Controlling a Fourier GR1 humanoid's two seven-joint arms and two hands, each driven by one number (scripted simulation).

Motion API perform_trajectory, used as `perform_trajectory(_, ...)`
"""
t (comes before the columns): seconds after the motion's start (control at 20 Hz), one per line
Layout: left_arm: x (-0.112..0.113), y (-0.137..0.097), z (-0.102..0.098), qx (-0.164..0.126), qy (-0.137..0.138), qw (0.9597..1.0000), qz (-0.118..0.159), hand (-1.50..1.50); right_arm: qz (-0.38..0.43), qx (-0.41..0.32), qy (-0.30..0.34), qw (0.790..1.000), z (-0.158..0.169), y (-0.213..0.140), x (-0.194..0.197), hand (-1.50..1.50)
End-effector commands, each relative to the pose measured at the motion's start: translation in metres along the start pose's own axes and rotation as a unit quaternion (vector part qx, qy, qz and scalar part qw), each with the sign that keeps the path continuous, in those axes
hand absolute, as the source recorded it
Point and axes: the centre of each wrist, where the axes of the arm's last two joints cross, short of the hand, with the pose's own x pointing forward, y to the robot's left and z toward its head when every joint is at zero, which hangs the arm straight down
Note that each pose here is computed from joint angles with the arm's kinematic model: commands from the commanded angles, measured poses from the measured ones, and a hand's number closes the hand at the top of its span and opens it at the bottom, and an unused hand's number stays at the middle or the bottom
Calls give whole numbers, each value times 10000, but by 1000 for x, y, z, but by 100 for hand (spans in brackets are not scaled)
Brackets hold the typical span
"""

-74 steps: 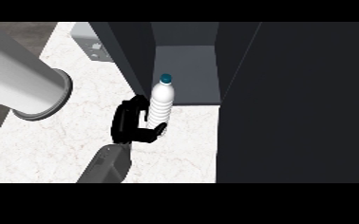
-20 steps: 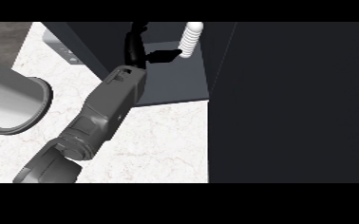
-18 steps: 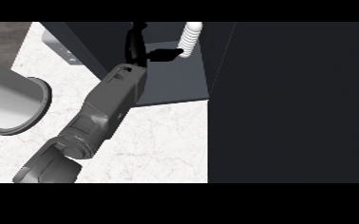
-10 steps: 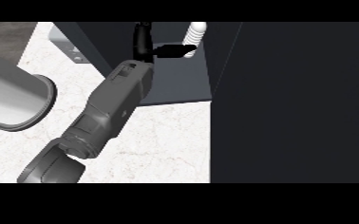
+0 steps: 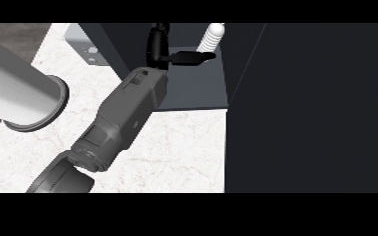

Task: Pick up the bottled water, place it into the cabinet and close the cabinet

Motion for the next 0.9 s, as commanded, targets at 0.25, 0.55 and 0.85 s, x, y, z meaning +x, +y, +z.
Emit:
perform_trajectory(0.25, -13, -3, 32, -256, 74, 9983, 522, -150, -23, -161, -194, 9997, -7, 17, 22, -150)
perform_trajectory(0.55, -15, -13, 69, -785, 136, 9898, 1179, -150, -4, -150, -250, 9996, -18, 23, 24, -150)
perform_trajectory(0.85, 3, -22, 98, -1148, 28, 9769, 1805, -150, 65, -47, -152, 9999, -12, 19, 30, -150)
